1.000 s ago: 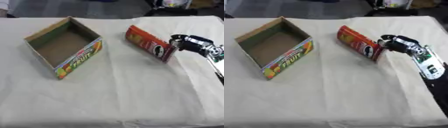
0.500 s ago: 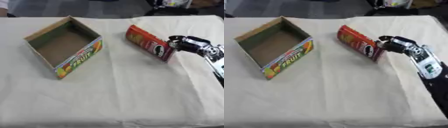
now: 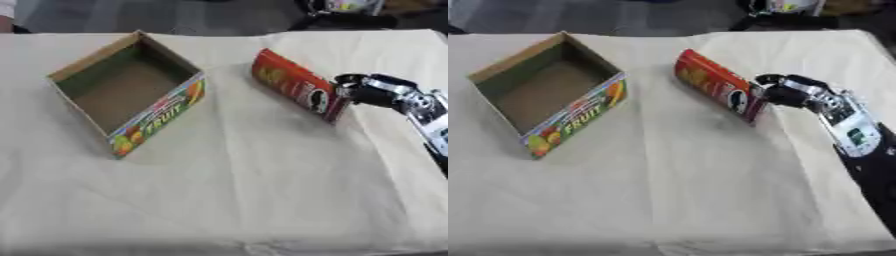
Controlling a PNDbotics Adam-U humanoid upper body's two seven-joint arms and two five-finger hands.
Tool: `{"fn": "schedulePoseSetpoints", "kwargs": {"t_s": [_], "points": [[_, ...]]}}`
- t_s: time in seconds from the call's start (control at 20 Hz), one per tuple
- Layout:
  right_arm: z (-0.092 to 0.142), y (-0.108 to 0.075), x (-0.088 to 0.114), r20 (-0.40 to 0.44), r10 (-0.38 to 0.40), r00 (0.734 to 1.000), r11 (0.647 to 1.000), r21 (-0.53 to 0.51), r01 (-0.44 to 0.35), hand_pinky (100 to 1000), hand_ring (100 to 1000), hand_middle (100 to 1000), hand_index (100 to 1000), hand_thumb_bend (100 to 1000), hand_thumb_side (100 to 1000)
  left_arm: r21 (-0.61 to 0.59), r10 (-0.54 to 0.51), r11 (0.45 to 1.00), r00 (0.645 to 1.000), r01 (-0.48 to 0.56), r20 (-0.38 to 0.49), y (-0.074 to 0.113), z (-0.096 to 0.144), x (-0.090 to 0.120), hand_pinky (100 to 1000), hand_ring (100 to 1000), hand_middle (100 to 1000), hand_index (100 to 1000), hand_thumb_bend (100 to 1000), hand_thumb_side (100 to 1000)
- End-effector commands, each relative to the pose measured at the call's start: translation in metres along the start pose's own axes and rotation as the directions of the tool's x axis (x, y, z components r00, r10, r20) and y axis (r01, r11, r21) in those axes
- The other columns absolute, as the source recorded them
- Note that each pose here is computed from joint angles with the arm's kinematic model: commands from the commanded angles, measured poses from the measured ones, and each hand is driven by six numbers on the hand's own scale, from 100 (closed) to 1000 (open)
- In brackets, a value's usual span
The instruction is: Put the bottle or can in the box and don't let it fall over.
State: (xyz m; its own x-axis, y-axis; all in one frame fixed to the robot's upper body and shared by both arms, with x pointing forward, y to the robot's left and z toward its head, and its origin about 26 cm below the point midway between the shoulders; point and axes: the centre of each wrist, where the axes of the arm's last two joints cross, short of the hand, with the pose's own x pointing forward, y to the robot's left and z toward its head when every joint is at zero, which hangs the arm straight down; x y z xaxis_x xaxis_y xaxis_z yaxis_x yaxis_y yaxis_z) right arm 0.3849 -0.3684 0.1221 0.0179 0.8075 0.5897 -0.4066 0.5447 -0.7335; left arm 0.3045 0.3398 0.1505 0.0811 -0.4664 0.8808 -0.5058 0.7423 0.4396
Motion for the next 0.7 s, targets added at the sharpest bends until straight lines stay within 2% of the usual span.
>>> {"fn": "schedulePoseSetpoints", "kwargs": {"t_s": [0.05,0.7], "points": [[0.0063,-0.0183,0.0018,-0.012,0.042,0.999,0.999,-0.027,-0.042,863,1000,1000,1000,100,854,0.017,-0.004,1.0,0.999,0.003,0.047,0.0088,-0.0039,0.0119,457,875,957,741,329,666],[0.0035,-0.0114,-0.0034,-0.025,0.009,1.0,1.0,-0.003,-0.009,852,1000,1000,1000,100,845,0.017,-0.003,1.0,0.999,0.002,0.047,0.0089,-0.0038,0.0123,458,876,957,738,327,666]]}}
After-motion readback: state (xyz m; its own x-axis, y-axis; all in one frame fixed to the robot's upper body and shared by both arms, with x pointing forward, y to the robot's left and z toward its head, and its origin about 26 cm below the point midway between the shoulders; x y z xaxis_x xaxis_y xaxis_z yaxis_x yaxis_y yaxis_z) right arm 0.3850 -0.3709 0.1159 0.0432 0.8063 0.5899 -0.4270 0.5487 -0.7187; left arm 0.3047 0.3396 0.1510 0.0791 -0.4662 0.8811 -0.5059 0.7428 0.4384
